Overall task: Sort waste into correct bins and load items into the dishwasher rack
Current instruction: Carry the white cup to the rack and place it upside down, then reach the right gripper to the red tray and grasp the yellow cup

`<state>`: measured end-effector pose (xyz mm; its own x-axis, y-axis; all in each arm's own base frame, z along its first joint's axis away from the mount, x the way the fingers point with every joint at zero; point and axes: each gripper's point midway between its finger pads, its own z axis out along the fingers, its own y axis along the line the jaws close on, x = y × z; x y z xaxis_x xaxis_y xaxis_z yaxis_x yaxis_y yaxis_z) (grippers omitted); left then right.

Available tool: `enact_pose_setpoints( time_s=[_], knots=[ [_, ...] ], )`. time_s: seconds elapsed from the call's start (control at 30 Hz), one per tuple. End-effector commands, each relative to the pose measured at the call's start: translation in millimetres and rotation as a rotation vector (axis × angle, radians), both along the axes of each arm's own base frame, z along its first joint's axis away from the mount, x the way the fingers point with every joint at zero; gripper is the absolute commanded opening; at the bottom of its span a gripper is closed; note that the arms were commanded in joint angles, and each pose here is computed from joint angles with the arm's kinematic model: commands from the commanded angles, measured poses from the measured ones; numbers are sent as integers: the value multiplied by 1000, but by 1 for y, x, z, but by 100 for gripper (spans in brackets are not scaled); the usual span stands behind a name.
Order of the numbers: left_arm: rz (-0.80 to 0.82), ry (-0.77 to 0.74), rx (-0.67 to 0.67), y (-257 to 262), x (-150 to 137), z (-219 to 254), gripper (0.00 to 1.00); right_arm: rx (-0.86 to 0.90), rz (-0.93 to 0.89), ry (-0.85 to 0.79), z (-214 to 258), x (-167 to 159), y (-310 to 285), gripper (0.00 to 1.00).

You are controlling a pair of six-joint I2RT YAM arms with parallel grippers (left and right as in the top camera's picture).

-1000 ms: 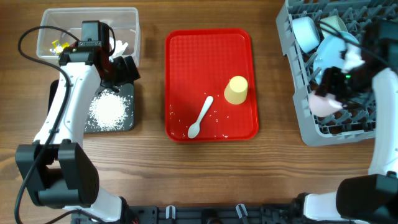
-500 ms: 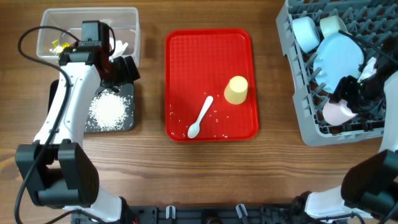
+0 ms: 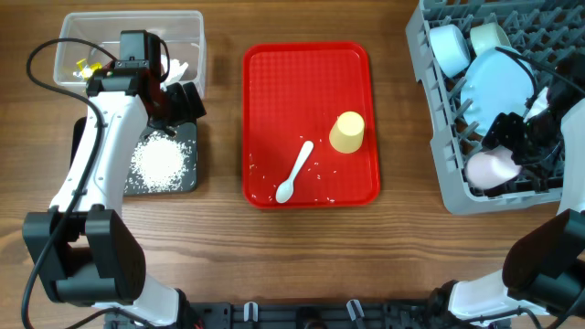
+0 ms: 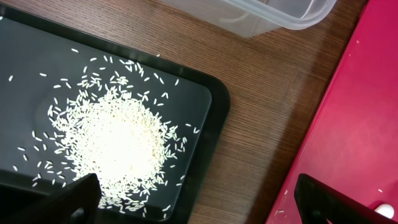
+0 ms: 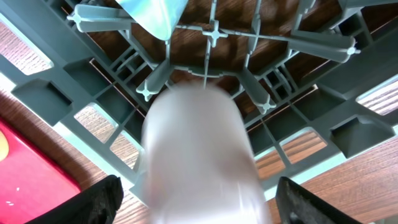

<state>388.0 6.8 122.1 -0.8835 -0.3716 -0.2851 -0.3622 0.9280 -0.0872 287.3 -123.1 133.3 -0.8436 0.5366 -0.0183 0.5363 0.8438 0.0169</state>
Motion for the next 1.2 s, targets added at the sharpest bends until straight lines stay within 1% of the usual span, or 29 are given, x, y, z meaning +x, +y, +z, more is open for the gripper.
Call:
enact_pose_setpoints(
  time_s=[0.0,0.2,0.3,0.33,0.37,0.4,0.47,0.5,0.57,0.63,0.73,0.83,0.93,1.07,1.17],
  knots=[
    [15,10,-13,-1,0,-4,100,-13,-8,23,-5,-2,-4,88],
    [15,10,-13,-1,0,-4,100,-7,-7,13,-4,1,-2,93],
    [15,10,-13,-1,0,-4,100,36,8,-27,14,8,9,94],
    [15,10,-13,-1,0,-4,100,36,33,-66,30,15,16,93],
    [15,10,-13,-1,0,-4,100,26,57,-92,42,19,23,98],
    [15,10,-13,-1,0,-4,100,10,100,-127,58,26,33,100],
    [15,10,-13,-1,0,-4,100,-6,200,-196,83,42,64,100],
    [15,10,-13,-1,0,-4,100,-10,281,-246,98,54,92,100],
    [15,10,-13,-1,0,-4,100,-18,397,-340,109,77,142,100],
    [15,10,-13,-1,0,-4,100,-44,452,-390,107,95,176,100],
    [15,10,-13,-1,0,-4,100,-34,527,-391,79,120,217,100],
    [15,10,-13,-1,0,-4,100,8,566,-289,30,131,235,100],
    [15,10,-13,-1,0,-4,100,112,623,-192,-25,138,256,100],
    [15,10,-13,-1,0,-4,100,121,637,-89,-69,133,264,100],
    [15,10,-13,-1,0,-4,100,119,657,-73,-76,130,272,100]
  ],
)
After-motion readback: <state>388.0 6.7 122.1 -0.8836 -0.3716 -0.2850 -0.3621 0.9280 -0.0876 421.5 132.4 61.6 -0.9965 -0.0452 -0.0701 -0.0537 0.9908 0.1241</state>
